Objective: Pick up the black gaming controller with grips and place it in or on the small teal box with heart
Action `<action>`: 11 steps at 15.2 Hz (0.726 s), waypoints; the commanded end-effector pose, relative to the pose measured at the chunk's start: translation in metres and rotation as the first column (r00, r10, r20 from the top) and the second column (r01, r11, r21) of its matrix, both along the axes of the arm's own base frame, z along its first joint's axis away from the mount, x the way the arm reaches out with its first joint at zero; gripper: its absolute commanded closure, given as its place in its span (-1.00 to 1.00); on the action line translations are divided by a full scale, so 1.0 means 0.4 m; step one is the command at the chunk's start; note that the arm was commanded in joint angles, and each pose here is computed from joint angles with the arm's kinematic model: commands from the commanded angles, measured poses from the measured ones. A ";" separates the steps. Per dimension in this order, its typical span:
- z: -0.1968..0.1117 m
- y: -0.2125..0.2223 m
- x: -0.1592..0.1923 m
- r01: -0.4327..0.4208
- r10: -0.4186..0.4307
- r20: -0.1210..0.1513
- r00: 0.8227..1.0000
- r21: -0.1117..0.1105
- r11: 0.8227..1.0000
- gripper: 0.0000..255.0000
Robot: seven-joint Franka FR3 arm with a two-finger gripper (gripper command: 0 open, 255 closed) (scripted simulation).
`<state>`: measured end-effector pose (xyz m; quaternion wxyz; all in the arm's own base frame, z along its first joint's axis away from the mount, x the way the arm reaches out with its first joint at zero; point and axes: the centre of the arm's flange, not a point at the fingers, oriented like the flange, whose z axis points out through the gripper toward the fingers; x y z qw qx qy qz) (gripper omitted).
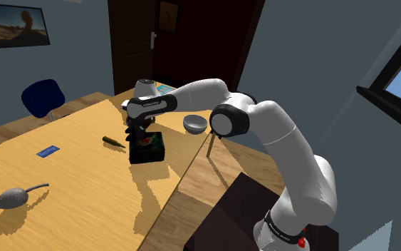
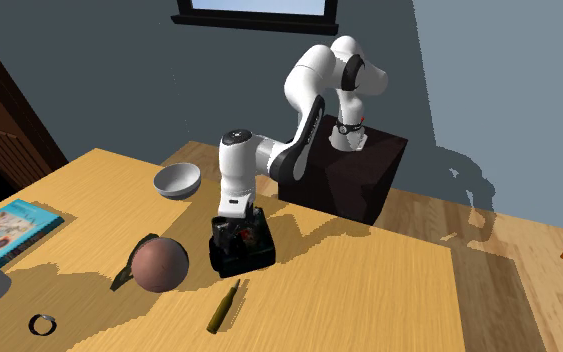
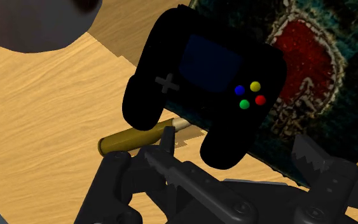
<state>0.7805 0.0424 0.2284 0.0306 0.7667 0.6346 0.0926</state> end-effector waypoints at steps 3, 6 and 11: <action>-0.008 0.003 0.003 -0.001 0.001 0.001 1.000 0.000 1.000 -1.00; -0.008 0.003 0.003 -0.001 0.001 0.001 1.000 0.000 1.000 -1.00; -0.008 0.003 0.003 -0.001 0.001 0.001 1.000 0.000 1.000 1.00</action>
